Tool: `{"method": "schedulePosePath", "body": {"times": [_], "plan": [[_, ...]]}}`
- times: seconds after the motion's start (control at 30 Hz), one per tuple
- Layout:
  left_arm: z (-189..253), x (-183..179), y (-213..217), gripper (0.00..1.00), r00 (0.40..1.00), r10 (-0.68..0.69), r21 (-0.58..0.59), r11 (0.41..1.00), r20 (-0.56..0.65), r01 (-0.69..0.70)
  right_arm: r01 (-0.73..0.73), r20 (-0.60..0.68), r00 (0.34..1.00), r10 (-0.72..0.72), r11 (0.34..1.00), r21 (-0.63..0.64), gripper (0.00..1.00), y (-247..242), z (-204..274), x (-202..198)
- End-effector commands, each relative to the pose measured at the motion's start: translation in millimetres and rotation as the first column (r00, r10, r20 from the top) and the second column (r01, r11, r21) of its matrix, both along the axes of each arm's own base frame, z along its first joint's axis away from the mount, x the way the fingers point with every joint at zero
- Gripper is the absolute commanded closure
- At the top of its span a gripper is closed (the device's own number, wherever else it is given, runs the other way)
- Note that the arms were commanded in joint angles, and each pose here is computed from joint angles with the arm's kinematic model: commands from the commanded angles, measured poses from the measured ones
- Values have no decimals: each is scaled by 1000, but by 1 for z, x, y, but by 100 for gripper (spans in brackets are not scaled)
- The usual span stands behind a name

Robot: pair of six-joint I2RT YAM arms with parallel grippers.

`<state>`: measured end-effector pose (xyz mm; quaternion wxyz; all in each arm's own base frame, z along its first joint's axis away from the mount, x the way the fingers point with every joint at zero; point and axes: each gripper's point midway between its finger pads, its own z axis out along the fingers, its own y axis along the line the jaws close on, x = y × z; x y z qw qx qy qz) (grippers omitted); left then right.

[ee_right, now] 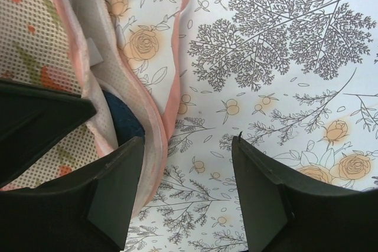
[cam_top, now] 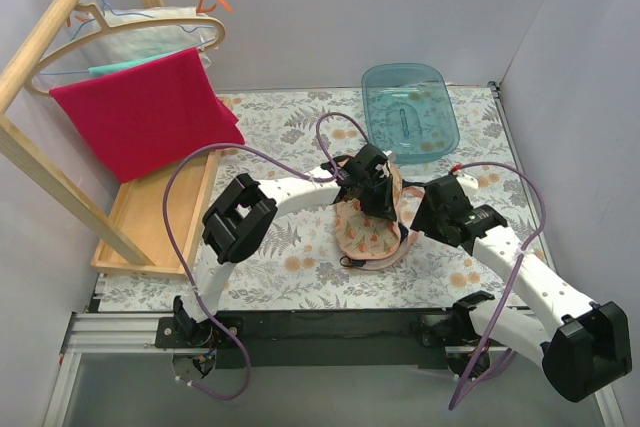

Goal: Place the bra in the laundry bag and zip it closed
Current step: Close the laundry bag at the center of the board.

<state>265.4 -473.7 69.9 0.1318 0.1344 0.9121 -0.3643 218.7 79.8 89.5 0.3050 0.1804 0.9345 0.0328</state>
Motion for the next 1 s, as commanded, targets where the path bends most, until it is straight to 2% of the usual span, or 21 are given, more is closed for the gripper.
{"method": "schedulePosePath", "body": {"times": [0.0, 0.1, 0.13, 0.17, 0.3, 0.47, 0.67, 0.7, 0.77, 0.83, 0.97], "plan": [[39, 0, -13, 94, 999, -21, -75, 997, 44, 25, 60, -19, 998, -60, 998, -16, 31, -12, -8, -3], [40, -3, -20, 82, 998, -48, -84, 995, 46, 52, 55, -47, 997, -53, 998, 35, 31, -12, -14, -5], [41, -5, -22, 76, 997, -58, -87, 994, 50, 62, 52, -46, 998, -49, 997, 51, 31, -11, -13, -5], [44, -8, -24, 60, 995, -73, -94, 992, 61, 78, 44, -44, 998, -41, 997, 66, 31, -10, -14, -4], [60, -15, -29, 39, 985, -120, -113, 984, 127, 134, 9, -48, 999, 1, 978, 208, 30, -1, -13, -3], [71, -20, -19, 30, 965, -149, -97, 980, 217, 174, -93, -20, 994, 108, 920, 380, 30, 21, -8, -2], [136, -9, 13, 15, 915, -21, -137, 987, 404, 83, -172, 44, 985, 170, 886, 430, 30, 33, 3, 2], [135, -9, 22, 11, 907, -10, -119, 991, 421, 66, -192, 35, 980, 197, 874, 446, 30, 37, 2, -1], [165, 0, 43, 2, 867, 81, -139, 990, 492, -14, -229, 35, 970, 239, 862, 452, 30, 41, -1, -2], [179, 5, 66, 2, 832, 146, -140, 987, 535, -83, -238, 16, 965, 260, 854, 462, 30, 43, -7, -5], [178, 7, 102, 2, 814, 206, -123, 978, 542, -165, -230, -5, 965, 262, 859, 458, 30, 42, -16, -6]]}}
